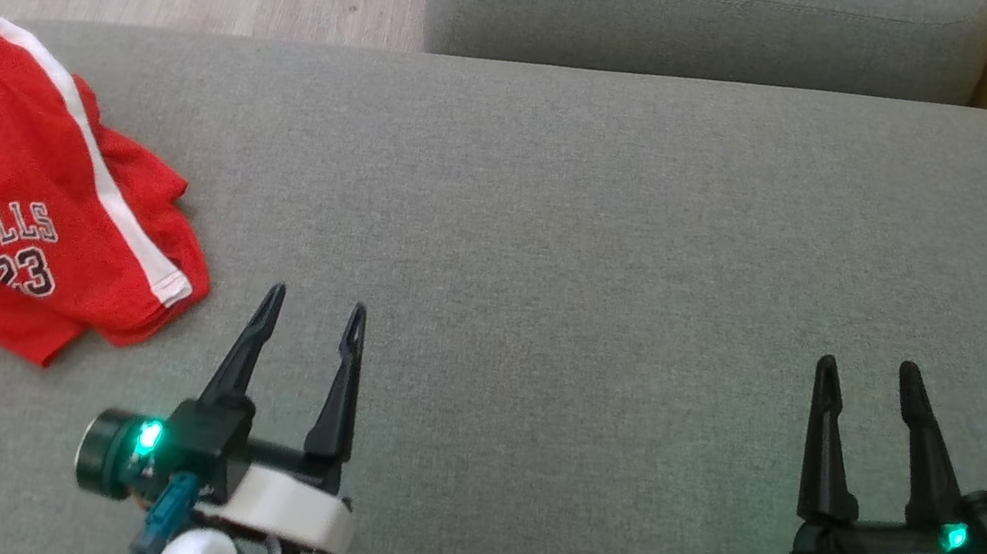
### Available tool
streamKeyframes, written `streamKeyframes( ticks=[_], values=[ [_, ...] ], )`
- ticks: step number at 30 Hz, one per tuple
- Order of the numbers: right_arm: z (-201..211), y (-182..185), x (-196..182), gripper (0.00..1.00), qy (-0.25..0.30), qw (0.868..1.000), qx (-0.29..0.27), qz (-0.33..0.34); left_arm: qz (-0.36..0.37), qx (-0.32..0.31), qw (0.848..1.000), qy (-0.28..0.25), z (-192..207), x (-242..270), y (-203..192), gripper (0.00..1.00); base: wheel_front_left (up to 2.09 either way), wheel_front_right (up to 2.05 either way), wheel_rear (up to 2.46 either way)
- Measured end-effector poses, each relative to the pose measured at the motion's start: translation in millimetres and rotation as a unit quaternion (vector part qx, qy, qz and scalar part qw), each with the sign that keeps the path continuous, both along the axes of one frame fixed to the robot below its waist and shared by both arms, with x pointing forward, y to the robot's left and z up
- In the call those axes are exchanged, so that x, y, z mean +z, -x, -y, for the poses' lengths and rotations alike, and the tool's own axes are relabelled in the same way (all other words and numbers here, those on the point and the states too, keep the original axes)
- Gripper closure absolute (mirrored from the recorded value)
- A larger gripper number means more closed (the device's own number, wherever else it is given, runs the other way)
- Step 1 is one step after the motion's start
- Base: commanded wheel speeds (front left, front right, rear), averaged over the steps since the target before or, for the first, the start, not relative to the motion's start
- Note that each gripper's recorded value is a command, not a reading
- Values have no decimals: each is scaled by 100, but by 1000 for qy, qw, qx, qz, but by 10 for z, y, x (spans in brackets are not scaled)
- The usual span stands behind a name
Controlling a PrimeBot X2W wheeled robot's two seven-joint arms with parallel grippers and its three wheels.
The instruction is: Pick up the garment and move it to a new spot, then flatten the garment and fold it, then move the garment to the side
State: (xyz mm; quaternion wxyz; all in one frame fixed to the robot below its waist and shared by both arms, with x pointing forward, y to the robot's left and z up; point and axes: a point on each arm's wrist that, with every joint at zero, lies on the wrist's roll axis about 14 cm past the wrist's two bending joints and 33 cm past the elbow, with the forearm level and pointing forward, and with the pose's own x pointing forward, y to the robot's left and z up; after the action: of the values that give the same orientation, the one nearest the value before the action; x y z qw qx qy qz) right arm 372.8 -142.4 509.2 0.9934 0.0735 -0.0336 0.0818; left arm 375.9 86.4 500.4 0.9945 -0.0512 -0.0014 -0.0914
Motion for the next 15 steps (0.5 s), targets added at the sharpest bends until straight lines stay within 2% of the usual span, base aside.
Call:
streamKeyframes(
  ticks=[6,12,15],
  values=[
    [-26,29,-124,0,-7,1000,3,-18,-18,-1,1000,3,-25,-145,61,0,0,0,0],
    [-67,77,-247,0,-11,999,8,-33,-2,-5,1000,-22,-32,-142,59,0,0,0,0],
    [-83,92,-281,0,-11,999,10,-39,-1,-6,1000,-17,-21,-134,54,0,0,0,0]
  ],
)
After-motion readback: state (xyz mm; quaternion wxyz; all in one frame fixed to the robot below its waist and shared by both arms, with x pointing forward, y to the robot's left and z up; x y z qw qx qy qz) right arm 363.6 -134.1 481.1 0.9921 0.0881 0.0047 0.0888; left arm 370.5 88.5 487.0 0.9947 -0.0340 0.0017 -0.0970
